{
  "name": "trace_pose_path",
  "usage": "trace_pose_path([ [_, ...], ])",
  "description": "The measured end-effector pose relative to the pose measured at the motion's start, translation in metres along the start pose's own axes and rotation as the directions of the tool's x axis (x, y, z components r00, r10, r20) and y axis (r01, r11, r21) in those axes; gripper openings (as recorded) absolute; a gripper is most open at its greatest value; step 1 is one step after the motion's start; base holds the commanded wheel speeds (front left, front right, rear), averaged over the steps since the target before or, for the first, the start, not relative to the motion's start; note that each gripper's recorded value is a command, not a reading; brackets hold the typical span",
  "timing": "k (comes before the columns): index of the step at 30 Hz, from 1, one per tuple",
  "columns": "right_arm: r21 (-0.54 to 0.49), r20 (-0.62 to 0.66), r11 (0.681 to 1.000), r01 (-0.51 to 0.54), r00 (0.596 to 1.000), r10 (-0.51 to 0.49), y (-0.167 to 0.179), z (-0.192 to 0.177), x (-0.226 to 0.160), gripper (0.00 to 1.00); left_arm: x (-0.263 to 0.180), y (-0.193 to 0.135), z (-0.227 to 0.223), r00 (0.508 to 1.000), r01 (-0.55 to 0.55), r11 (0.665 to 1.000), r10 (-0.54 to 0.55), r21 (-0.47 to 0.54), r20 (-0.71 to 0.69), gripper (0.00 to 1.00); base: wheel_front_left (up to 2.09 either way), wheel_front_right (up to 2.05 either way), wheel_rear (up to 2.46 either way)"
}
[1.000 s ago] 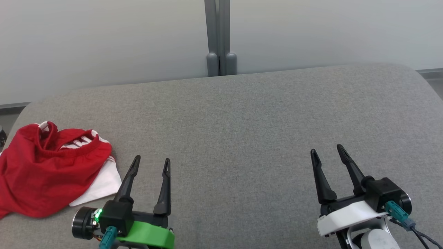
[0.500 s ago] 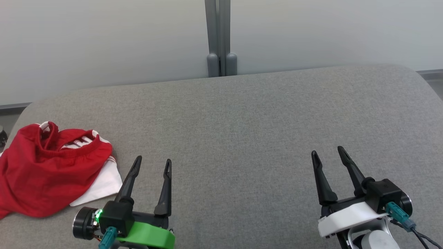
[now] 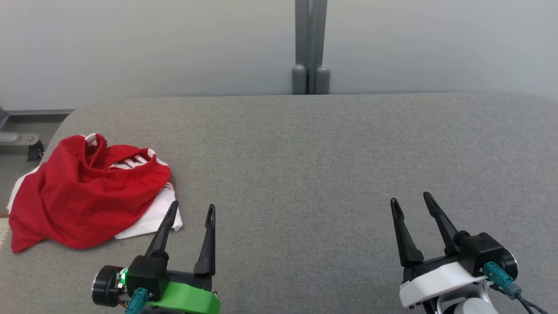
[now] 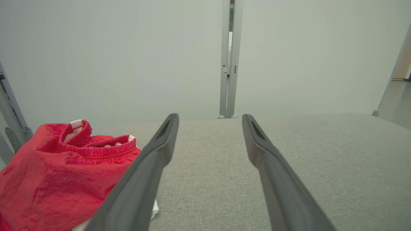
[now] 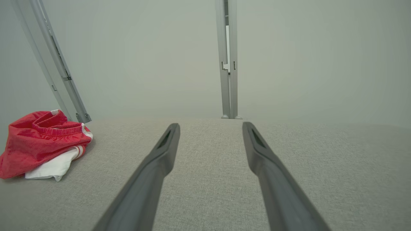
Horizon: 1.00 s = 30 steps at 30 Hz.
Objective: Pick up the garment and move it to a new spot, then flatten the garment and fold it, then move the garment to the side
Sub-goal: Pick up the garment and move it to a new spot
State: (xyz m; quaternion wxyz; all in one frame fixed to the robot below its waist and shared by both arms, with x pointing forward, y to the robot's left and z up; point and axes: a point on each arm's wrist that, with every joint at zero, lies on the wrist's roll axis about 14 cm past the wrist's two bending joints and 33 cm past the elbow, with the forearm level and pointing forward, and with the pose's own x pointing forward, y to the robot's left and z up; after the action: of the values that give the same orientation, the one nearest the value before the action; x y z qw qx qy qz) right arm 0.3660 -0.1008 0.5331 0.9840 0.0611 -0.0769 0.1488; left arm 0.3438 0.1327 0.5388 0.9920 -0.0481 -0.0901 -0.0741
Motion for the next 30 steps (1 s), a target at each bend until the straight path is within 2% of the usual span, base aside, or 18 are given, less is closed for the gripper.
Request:
trace_pose_path([
  [10, 0.026, -0.015, 0.988, -0.153, 0.988, 0.153, 0.047, -0.009, 0.023, 1.0, -0.036, 0.051, 0.002, 0.983, -0.184, 0.982, 0.184, 0.034, -0.005, 1.0, 0.0, 0.0, 0.0],
  [20, 0.058, -0.03, 0.951, -0.303, 0.952, 0.305, 0.098, -0.017, 0.039, 1.0, -0.08, 0.097, 0.015, 0.931, -0.364, 0.929, 0.363, 0.065, 0.024, 1.0, 0.0, 0.0, 0.0],
  [30, 0.079, -0.029, 0.914, -0.398, 0.916, 0.401, 0.133, -0.022, 0.053, 1.0, -0.115, 0.13, 0.028, 0.86, -0.51, 0.856, 0.507, 0.086, 0.059, 1.0, 0.0, 0.0, 0.0],
])
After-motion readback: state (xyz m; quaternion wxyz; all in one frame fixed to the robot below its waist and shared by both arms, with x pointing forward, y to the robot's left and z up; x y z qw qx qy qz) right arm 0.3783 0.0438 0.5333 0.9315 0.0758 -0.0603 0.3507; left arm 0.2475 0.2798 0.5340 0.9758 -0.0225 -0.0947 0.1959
